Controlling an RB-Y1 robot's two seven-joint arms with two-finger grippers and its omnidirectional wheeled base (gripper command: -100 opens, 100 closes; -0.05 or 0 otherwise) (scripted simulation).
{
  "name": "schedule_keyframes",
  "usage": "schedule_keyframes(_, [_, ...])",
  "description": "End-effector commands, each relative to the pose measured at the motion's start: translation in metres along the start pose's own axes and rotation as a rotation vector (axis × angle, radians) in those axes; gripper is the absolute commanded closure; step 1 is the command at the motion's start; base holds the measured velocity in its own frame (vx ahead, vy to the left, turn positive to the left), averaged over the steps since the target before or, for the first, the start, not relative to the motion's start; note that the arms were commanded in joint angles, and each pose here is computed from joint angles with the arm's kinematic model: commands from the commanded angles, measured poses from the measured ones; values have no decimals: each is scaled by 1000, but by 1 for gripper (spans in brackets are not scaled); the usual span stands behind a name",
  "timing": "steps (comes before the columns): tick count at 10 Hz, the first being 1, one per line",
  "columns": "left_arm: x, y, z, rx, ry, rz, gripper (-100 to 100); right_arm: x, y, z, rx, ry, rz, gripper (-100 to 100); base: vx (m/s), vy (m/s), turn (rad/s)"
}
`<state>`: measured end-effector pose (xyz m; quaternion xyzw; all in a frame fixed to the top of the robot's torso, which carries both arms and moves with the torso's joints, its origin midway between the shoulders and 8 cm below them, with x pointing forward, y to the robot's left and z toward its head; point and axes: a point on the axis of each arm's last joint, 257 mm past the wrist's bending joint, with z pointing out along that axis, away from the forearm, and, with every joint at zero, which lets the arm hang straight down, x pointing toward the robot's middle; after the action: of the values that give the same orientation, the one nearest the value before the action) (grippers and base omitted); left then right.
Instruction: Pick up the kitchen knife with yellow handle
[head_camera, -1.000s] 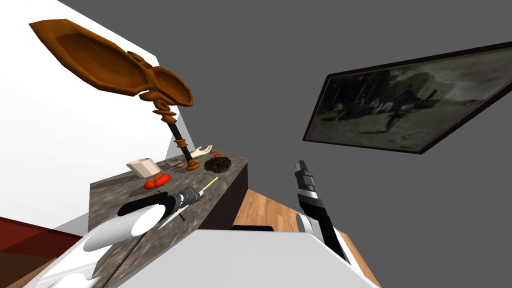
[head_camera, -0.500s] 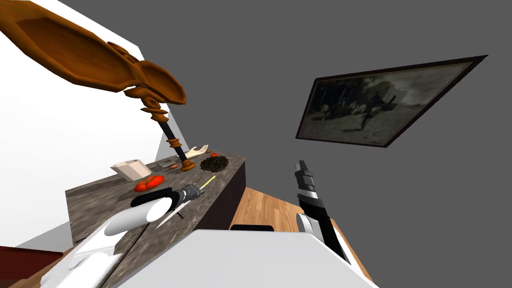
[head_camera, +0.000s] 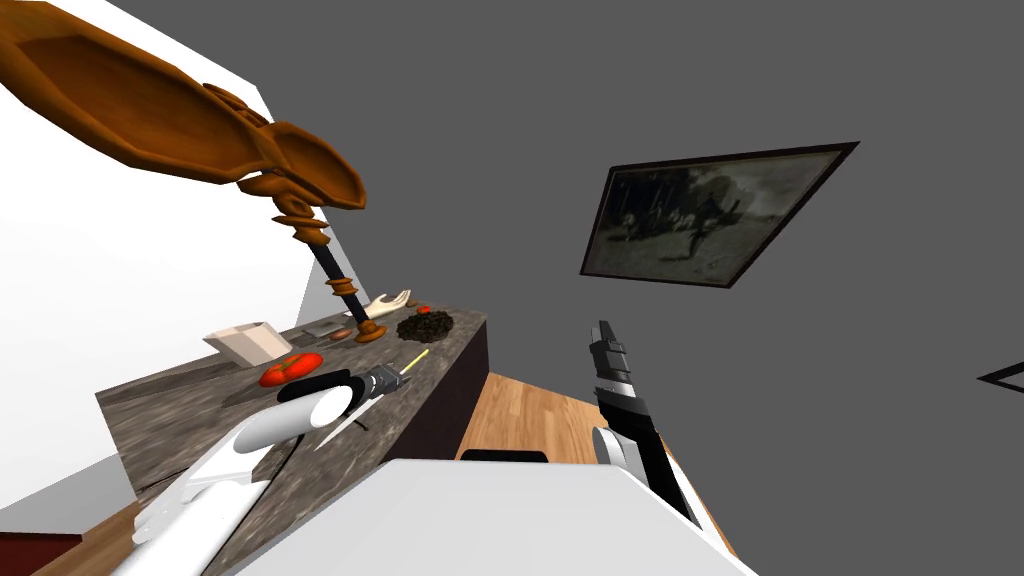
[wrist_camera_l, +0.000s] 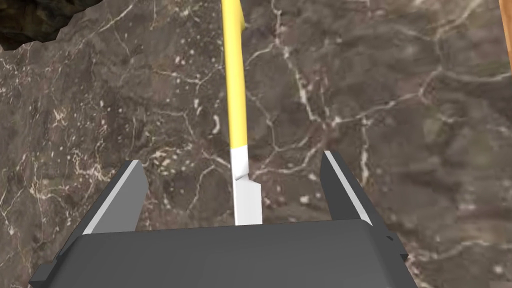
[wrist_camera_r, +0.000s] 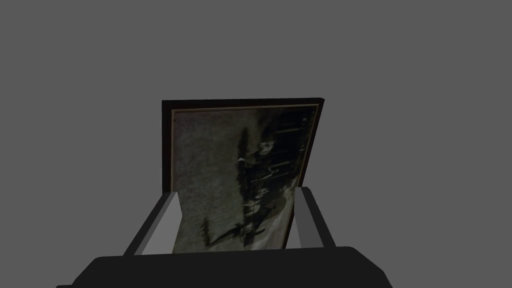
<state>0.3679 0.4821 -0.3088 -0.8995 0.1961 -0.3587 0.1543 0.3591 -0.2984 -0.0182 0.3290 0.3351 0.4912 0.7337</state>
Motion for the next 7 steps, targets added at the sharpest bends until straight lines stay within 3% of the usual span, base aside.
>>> schedule_keyframes(1, [0, 0, 0, 0, 0, 0, 100, 0, 0, 0, 0, 0, 0, 0, -6, -1, 4])
schedule_keyframes(5, [0, 0, 0, 0, 0, 0, 100, 0, 0, 0, 0, 0, 0, 0, 0, 0, 0])
schedule_keyframes(6, [0, 0, 0, 0, 0, 0, 0, 0, 0, 0, 0, 0, 0, 0, 0, 0, 0])
schedule_keyframes(7, [-12, 0, -6, -12, -35, -1, -100, 0, 0, 0, 0, 0, 0, 0, 52, -7, 25])
